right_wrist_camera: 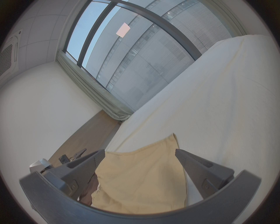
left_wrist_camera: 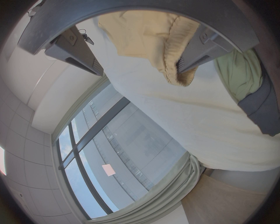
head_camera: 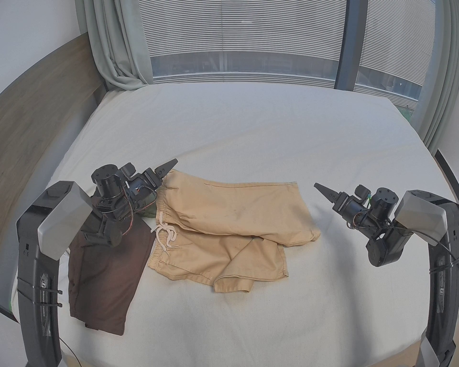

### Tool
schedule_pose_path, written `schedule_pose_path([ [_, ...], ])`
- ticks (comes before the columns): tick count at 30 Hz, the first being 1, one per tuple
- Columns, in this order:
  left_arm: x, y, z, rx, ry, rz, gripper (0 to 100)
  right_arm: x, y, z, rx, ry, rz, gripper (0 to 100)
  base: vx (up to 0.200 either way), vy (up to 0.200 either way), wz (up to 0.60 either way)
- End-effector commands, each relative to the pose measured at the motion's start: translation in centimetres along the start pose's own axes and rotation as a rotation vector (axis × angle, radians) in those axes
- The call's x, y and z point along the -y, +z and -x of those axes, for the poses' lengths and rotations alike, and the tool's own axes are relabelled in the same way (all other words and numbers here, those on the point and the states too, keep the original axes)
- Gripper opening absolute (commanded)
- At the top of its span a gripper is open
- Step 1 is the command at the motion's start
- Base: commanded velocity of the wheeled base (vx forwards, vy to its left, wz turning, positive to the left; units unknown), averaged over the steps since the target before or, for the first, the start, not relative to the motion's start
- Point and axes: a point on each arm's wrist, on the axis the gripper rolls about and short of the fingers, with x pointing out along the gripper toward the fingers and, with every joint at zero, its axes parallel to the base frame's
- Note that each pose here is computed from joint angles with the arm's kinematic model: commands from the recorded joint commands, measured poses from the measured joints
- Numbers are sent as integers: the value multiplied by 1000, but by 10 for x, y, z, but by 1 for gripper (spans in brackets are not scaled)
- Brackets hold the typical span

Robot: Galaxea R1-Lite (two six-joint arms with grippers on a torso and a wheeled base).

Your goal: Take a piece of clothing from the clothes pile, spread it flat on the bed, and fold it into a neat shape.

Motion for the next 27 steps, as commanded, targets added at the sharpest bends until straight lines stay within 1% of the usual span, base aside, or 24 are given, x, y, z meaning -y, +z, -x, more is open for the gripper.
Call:
schedule_pose_path([
  [1,3,9,13,-23,54,21,100,-32,-5,19,-46,12,27,100,0,0,0],
  [2,5,16,19,-20,71,22,100,-39,-15,28,-88,-3,33,100,0,0,0],
  [5,10,20,25,-14,88,23,100,-44,-28,36,-140,-14,41,100,0,0,0],
  [9,18,20,36,-30,101,29,100,-53,-38,43,-182,-15,33,100,0,0,0],
  [13,19,16,43,-51,120,18,100,-61,-44,45,-207,-5,26,100,0,0,0],
  [15,19,13,56,-72,145,0,100,-69,-55,48,-241,-11,14,100,0,0,0],
  [16,19,13,56,-72,145,0,100,-69,-55,48,-241,-11,14,100,0,0,0],
  [17,20,8,65,-95,160,-6,100,-73,-63,47,-254,-19,9,100,0,0,0],
  [21,24,-1,84,-127,170,-29,100,-82,-75,43,-259,-34,10,100,0,0,0],
  [23,25,-3,88,-133,172,-28,100,-83,-77,42,-262,-35,8,100,0,0,0],
  [27,26,-19,109,-174,177,-15,100,-87,-90,45,-306,-35,-4,100,0,0,0],
])
